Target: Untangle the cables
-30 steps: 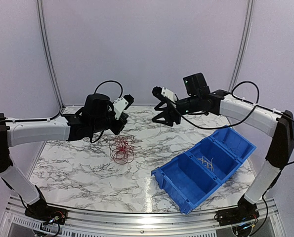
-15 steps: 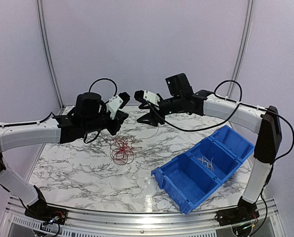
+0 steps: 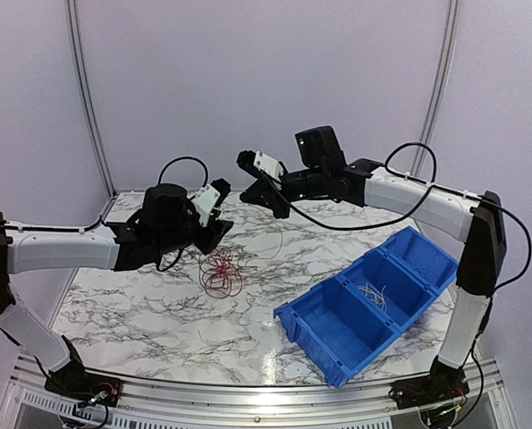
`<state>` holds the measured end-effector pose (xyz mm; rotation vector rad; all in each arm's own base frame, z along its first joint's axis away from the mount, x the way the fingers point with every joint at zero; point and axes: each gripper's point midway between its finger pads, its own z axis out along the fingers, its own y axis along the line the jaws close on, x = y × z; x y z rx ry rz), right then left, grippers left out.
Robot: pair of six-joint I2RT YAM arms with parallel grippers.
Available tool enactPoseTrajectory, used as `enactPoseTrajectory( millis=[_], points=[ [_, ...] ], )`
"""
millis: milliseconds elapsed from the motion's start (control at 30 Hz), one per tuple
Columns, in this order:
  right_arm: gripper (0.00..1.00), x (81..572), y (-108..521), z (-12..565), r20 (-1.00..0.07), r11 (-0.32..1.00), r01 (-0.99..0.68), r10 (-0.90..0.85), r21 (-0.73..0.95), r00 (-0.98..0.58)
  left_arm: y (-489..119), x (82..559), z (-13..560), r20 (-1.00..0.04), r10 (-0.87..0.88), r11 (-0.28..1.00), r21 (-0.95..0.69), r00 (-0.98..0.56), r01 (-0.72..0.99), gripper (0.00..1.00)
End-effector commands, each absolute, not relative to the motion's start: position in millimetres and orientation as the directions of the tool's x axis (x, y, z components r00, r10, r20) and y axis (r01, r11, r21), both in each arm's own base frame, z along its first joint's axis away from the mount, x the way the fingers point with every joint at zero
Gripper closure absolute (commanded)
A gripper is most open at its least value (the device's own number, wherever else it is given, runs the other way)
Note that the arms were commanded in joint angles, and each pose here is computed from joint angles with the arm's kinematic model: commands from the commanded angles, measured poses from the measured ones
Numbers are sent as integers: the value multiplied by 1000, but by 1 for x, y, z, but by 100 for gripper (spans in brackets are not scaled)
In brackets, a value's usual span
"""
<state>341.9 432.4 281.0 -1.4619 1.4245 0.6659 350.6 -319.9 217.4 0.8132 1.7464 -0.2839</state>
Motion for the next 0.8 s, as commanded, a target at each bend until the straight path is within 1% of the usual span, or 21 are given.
enactPoseTrajectory(
  millis=[0, 67, 267, 333, 433, 533, 567, 667, 767],
  points=[
    [100, 329, 428, 343, -915, 153, -951, -351, -267, 201, -312, 355, 176, -918, 329, 786, 137, -220, 603, 49],
    [100, 327, 427, 345, -916, 153, -953, -350, -263, 197, -310, 354, 164, -922, 300, 798, 101, -246, 594, 46],
    [100, 320, 427, 362, -926, 135, -960, -325, -245, 190, -312, 358, 119, -900, 306, 808, 73, -310, 584, 45],
    [100, 319, 427, 372, -929, 132, -961, -314, -245, 193, -315, 362, 106, -894, 306, 810, 63, -328, 583, 48],
    [100, 315, 426, 391, -937, 126, -962, -289, -243, 199, -319, 366, 89, -892, 300, 802, 43, -339, 596, 56],
    [100, 307, 423, 418, -941, 114, -959, -255, -258, 222, -323, 370, 74, -887, 305, 800, 41, -347, 599, 62],
    [100, 304, 421, 429, -941, 112, -957, -242, -269, 237, -324, 371, 70, -886, 287, 806, 18, -365, 591, 63],
    [100, 295, 414, 460, -939, 105, -947, -200, -304, 279, -326, 372, 57, -877, 291, 805, 9, -382, 594, 65],
    [100, 299, 404, 476, -935, 124, -937, -187, -325, 300, -326, 371, 53, -873, 288, 805, -1, -393, 593, 65]
  ],
)
